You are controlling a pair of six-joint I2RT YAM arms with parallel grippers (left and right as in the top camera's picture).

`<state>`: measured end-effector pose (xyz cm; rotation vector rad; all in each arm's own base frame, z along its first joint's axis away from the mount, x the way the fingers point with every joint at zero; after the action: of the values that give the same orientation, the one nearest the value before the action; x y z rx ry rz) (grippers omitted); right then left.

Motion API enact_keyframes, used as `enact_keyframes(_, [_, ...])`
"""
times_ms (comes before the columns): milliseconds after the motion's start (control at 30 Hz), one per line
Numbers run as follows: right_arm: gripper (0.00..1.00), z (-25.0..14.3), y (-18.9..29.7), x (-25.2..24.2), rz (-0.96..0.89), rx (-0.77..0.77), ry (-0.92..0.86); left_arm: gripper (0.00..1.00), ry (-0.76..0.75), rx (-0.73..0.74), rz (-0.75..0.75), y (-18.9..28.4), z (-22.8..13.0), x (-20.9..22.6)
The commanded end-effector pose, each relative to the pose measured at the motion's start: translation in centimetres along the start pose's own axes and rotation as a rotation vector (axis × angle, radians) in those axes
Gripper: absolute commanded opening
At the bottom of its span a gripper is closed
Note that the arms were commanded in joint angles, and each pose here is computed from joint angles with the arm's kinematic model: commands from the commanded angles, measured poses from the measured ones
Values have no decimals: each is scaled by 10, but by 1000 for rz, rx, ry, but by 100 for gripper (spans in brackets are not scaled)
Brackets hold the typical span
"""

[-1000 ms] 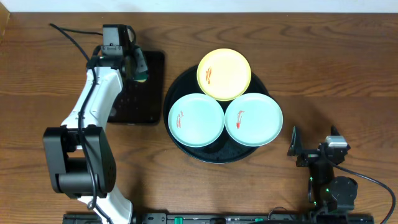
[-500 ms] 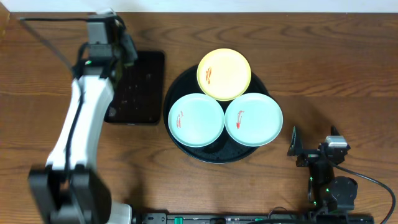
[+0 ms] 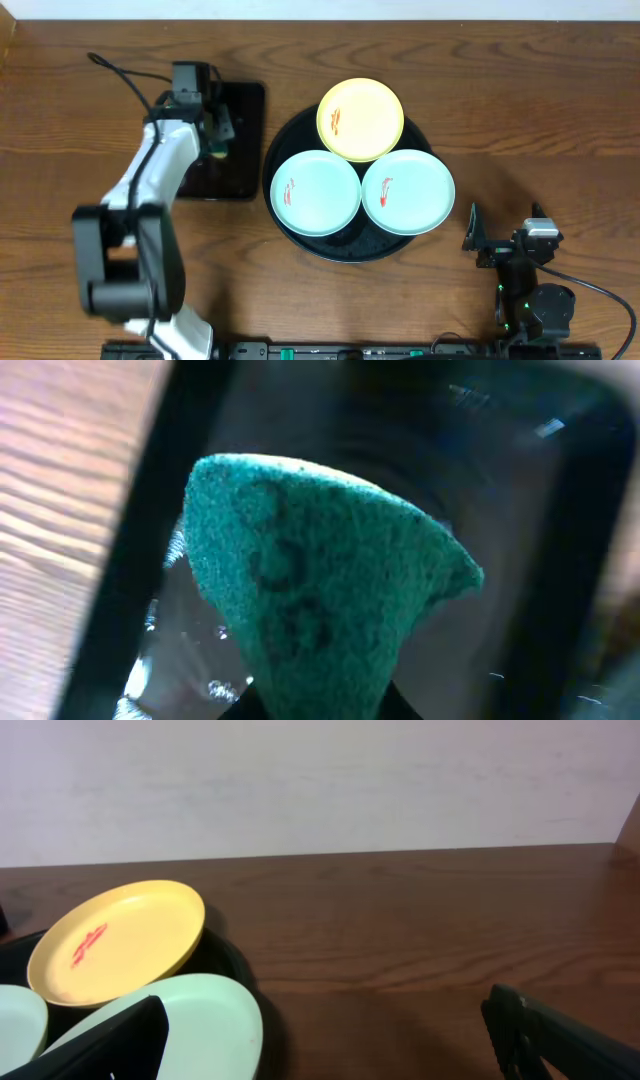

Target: Clean dirty plates on tray and stack at the side

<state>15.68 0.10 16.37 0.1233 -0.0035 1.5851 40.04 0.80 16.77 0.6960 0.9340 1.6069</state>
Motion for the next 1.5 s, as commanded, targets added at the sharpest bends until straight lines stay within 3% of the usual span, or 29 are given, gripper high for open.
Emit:
enact_keyframes(0, [99,0,0,-2,-11,0,-11,7,9,-310,-161,117,42,-14])
enact_keyframes(167, [99,0,0,-2,-11,0,-11,8,69,-403,-334,204,23,-26])
enact_keyframes(333, [99,0,0,-2,-11,0,-11,7,133,-247,-378,215,-12,-43])
enact_keyframes(667, [99,0,0,-2,-11,0,-11,7,79,193,-285,107,-84,-123])
enact_keyframes(867, [99,0,0,-2,-11,0,-11,7,126,271,-99,44,-114,-148])
enact_keyframes(1133, [99,0,0,-2,-11,0,-11,8,128,357,-23,5,-138,-155])
enact_keyframes(1200, [99,0,0,-2,-11,0,-11,16,127,359,-23,5,-138,-155])
enact_keyframes(1233, [99,0,0,-2,-11,0,-11,26,128,363,-28,5,-139,-156])
enact_keyframes(1267, [99,0,0,-2,-11,0,-11,42,129,366,-32,5,-139,-156])
enact_keyframes(1300, [99,0,0,-2,-11,0,-11,50,130,370,-39,5,-139,-157])
enact_keyframes(1467, [99,0,0,-2,-11,0,-11,54,97,399,-97,8,-139,-162])
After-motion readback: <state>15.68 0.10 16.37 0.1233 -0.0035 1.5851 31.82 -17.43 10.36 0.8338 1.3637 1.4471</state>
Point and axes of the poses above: each gripper's point midway between its finger pads, its own y axis back along the fingers, its own x axis along the line the jaws close on, z = x × y, the point moved 9 cm from there along y, back along the fingers, and after that the axes turned 2 degrees about -y, right-handed, at the moved point
